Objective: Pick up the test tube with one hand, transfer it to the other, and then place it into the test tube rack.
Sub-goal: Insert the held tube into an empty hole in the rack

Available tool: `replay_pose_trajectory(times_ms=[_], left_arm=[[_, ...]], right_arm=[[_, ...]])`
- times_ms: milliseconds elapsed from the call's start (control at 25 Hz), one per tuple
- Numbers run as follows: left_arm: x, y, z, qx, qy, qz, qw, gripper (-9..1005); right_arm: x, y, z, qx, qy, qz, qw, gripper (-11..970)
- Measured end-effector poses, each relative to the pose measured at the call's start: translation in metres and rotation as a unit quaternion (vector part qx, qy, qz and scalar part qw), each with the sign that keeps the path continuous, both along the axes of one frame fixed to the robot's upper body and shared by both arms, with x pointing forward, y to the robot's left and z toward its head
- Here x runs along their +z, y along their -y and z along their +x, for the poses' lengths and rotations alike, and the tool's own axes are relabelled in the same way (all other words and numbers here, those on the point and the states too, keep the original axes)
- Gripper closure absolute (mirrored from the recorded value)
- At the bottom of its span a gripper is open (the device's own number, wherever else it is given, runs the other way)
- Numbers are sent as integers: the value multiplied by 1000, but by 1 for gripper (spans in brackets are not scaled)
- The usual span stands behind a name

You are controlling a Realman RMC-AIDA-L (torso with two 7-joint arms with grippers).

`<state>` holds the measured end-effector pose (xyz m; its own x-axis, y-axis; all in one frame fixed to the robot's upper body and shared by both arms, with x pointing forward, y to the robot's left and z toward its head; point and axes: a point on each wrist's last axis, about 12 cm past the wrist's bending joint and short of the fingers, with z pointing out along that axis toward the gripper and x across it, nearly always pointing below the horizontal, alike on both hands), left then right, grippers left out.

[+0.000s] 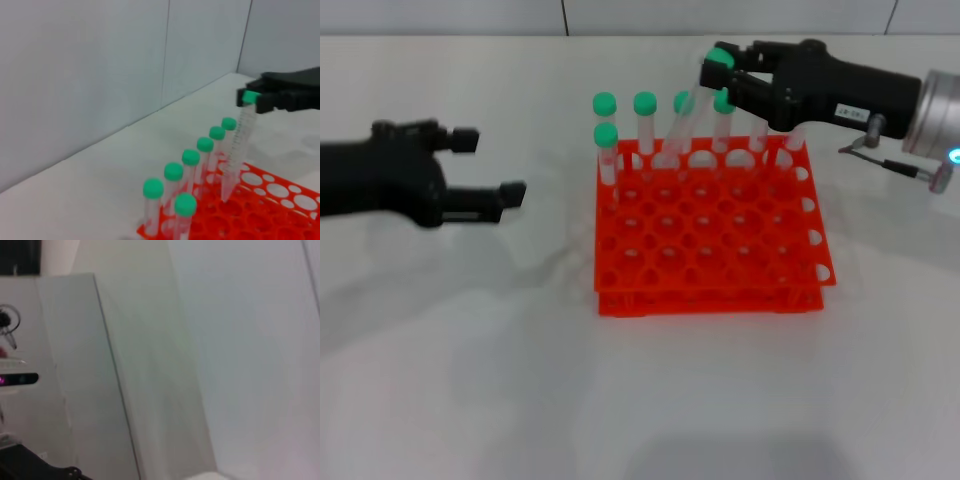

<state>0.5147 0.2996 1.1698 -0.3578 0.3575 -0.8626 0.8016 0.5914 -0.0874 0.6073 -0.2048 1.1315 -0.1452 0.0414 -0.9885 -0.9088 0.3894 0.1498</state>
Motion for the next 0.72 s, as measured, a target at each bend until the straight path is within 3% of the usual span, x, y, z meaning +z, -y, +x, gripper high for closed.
replay_pose_trajectory(times_ms=[400, 720], left_arm=[[-51, -27, -28, 27, 15, -56, 998, 115], [-66, -31, -33, 35, 0, -67, 997, 119]], right_arm=[[20, -18, 12, 29, -7, -86, 996, 696], [26, -31, 18, 22, -3, -116, 993, 696]])
